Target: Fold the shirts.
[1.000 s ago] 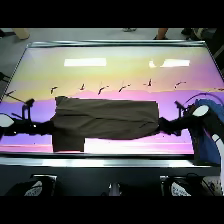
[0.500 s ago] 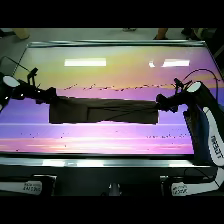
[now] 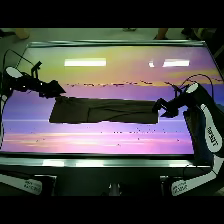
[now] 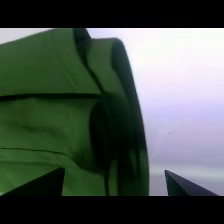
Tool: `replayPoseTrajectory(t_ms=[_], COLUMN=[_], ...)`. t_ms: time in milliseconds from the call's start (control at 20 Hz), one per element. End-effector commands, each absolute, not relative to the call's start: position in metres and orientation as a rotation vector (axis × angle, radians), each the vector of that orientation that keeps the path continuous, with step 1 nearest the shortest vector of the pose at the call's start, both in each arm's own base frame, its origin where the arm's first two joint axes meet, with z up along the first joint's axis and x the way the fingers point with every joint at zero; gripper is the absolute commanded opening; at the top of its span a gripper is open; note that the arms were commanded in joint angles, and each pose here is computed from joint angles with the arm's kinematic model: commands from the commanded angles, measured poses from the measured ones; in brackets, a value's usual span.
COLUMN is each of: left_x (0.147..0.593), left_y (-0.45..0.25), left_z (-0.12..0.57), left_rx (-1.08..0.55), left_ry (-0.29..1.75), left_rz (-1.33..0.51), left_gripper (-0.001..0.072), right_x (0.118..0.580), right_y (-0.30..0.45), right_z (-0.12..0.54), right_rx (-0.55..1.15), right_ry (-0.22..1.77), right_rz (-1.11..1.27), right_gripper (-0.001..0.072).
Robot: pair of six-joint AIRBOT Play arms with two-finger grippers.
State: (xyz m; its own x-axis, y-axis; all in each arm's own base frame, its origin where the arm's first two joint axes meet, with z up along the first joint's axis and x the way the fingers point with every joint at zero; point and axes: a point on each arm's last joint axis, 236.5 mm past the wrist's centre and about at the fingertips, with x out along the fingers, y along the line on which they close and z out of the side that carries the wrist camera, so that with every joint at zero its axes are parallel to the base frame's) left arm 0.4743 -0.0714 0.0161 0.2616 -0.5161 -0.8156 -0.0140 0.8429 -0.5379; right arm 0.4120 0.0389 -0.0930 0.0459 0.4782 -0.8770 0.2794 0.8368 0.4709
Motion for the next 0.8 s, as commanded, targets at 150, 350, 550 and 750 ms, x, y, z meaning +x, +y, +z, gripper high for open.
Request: replayPoseTrajectory(t_ms=[150,350,550,750], left_x=[0.455,0.435,0.413,0.374], left_y=[-0.154,-0.244,-0.362,-0.462], left_z=[0.041,0.002,-0.036,-0.062], left_rx=[-0.363,-0.364,-0.611,-0.876], left_ry=[1.259,1.289,1.313,1.371], left_rz=[-0.518,-0.582,-0.677,-0.737], left_gripper=[0.021,0.0024,0.0023,0.0023], right_x=[0.421,0.431,0.388,0.349], right_y=[0.102,0.11,0.119,0.124], right_z=[-0.09,0.012,0.126,0.192], right_rx=[0.827,0.734,0.647,0.612], right_ry=[1.566,1.391,1.239,1.122], right_rz=[0.323,0.47,0.534,0.544], right_gripper=[0.0026,0.0022,0.0022,0.0023])
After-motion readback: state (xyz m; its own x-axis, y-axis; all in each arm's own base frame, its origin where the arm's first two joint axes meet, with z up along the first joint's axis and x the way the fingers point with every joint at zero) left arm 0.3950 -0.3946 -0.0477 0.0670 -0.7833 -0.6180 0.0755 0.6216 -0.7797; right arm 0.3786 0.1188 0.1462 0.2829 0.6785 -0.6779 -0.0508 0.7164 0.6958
